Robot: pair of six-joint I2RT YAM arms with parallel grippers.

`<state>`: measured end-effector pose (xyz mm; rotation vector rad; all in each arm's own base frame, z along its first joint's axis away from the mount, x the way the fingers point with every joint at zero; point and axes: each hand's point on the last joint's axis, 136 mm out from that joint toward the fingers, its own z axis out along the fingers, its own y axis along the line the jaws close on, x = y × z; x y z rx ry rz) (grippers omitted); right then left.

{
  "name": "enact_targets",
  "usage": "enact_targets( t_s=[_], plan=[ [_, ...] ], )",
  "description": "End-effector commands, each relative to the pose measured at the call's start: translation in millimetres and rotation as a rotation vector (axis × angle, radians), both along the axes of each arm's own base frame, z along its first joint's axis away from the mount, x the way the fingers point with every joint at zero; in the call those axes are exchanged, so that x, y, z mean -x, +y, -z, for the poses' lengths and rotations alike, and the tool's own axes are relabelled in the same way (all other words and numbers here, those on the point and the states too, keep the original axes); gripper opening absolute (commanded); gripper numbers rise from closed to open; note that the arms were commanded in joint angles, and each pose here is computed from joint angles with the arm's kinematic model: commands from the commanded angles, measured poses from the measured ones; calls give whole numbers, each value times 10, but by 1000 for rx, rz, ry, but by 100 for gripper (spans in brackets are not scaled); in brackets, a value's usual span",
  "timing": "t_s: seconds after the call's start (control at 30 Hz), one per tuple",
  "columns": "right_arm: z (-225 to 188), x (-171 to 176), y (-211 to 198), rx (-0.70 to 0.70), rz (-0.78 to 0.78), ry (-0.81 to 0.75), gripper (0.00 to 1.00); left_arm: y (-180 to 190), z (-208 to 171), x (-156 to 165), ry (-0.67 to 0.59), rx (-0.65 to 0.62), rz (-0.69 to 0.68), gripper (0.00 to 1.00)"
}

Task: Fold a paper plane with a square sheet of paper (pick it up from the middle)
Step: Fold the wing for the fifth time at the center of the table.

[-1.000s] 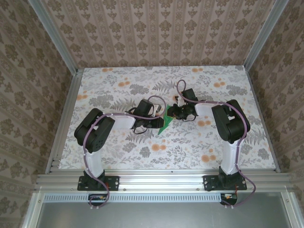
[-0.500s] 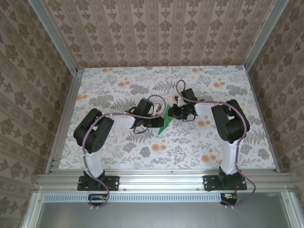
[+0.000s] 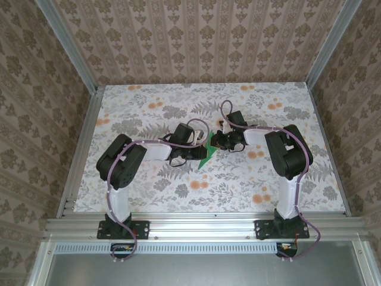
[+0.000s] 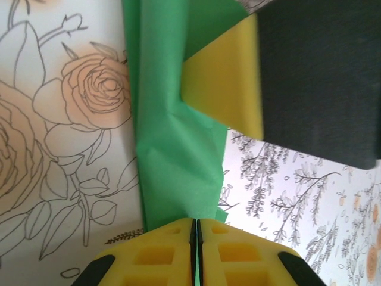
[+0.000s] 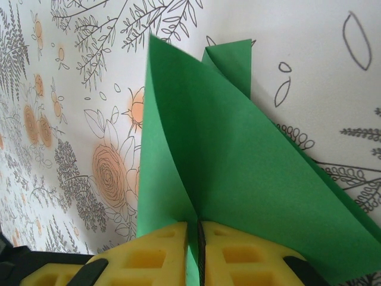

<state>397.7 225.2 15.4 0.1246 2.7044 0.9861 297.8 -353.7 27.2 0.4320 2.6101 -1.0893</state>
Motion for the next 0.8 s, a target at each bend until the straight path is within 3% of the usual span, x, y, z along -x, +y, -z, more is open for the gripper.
enact_targets(
  t_s=[0.0, 0.27, 0.6, 0.77],
  plan=[
    [341, 141, -125, 106, 3, 75, 15, 66, 111, -15, 24, -43, -5, 12],
    [247, 114, -108, 91, 8, 64, 17, 118, 187, 33, 39, -63, -4, 12],
    [-746, -58, -114, 11, 89, -141, 23, 233, 313, 123, 76, -82, -5, 9],
    [-857, 16, -11, 25, 74, -150, 19, 230, 322, 162, 82, -79, 20, 6]
  ],
)
